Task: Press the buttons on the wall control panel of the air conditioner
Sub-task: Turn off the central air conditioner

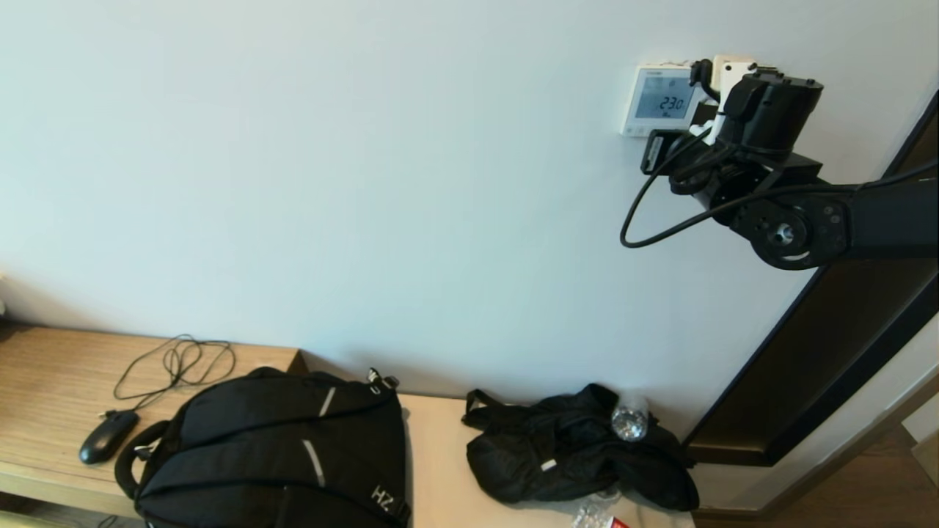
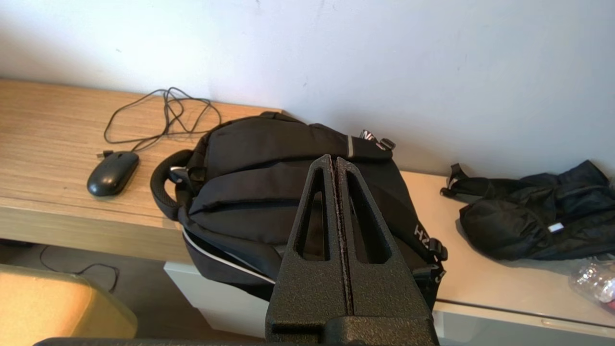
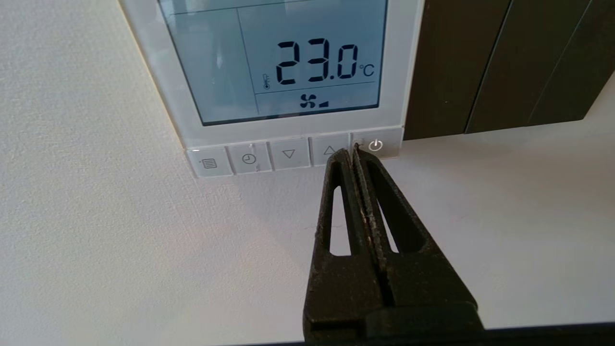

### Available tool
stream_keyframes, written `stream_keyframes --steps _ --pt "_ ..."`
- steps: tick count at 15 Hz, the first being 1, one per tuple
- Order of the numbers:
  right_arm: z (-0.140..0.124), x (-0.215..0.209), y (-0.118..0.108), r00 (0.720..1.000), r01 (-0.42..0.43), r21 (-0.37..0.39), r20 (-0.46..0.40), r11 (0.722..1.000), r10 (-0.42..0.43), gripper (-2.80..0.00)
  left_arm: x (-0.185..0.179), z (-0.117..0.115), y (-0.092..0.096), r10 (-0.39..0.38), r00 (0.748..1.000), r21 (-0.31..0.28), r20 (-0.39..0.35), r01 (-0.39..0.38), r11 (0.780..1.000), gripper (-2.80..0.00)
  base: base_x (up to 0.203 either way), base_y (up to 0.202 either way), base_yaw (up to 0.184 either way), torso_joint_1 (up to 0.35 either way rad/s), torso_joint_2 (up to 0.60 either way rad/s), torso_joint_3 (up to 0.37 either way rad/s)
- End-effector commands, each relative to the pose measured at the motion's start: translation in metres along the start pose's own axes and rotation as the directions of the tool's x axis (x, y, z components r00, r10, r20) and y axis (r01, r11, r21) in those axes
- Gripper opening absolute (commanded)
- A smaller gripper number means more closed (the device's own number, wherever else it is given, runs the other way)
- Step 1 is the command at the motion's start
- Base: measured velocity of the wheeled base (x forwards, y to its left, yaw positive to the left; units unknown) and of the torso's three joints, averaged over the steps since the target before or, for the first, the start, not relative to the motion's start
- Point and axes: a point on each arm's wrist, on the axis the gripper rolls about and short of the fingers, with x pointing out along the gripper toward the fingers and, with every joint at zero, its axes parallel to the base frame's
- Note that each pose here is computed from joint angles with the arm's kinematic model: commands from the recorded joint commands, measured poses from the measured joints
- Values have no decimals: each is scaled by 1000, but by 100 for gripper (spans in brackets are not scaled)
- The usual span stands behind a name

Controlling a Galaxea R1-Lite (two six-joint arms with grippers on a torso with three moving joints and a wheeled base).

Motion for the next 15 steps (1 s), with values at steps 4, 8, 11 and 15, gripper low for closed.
stream_keyframes --steps 4,8,11,15 --pt "4 -1 -2 1000 4 5 10 1000 -4 -280 0 0 0 1 1000 -1 0 -1 1000 -280 0 0 0 0 0 0" --pt "3 0 -5 1000 13 2 11 1000 -13 -280 0 0 0 1 1000 -1 0 -1 1000 -280 0 0 0 0 0 0" --pt "3 3 -10 1000 25 -2 10 1000 -25 -280 0 0 0 1 1000 -1 0 -1 1000 -280 0 0 0 0 0 0" --pt "1 3 -9 1000 24 -4 4 1000 -24 -280 0 0 0 1 1000 -1 0 -1 1000 -280 0 0 0 0 0 0"
